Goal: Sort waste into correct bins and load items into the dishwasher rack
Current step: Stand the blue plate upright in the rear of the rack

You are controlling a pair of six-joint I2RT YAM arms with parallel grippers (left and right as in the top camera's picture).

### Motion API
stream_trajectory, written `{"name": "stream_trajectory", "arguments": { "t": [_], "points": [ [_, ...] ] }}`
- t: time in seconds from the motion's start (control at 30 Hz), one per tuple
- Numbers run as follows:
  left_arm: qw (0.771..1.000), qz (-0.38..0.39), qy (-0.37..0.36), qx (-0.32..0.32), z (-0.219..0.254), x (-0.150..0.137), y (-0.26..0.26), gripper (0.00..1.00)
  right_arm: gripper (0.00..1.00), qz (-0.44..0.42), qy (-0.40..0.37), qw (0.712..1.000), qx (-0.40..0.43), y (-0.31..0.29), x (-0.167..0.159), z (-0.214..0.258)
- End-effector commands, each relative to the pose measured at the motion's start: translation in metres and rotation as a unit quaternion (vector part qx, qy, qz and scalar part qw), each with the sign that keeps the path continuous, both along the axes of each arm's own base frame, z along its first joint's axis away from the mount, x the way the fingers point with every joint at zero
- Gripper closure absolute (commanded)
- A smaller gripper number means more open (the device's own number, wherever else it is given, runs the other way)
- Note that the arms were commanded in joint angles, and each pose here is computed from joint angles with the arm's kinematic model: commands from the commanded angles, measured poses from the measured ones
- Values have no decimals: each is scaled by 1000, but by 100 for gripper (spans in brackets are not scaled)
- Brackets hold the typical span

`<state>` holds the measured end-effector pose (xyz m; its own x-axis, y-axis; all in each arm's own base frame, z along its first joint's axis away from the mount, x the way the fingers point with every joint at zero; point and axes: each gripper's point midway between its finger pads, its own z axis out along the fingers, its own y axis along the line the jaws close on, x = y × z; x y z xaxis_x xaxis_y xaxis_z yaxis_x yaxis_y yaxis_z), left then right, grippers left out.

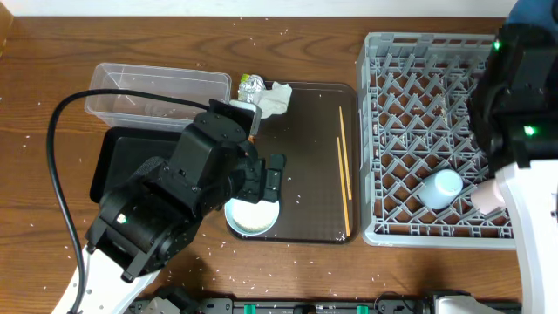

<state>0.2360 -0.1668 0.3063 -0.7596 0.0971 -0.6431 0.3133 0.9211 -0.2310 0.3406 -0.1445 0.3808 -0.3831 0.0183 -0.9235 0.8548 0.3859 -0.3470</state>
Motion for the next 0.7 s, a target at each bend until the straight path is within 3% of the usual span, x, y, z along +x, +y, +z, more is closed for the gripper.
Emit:
{"name": "stream_trajectory", "arguments": {
  "t": [0.0, 0.37, 0.67],
  "points": [
    [1000, 0, 0, 9, 2, -4, 5, 2, 99, -48, 109, 992, -47, -25, 3, -13],
    [1000, 0, 16, 21, -5, -10, 9, 2, 99, -88, 326, 934, -116, -85, 55, -57],
    [1000, 0, 18, 22, -6, -11, 10, 2, 99, -63, 389, 911, -119, -77, 83, -107]
  ]
}}
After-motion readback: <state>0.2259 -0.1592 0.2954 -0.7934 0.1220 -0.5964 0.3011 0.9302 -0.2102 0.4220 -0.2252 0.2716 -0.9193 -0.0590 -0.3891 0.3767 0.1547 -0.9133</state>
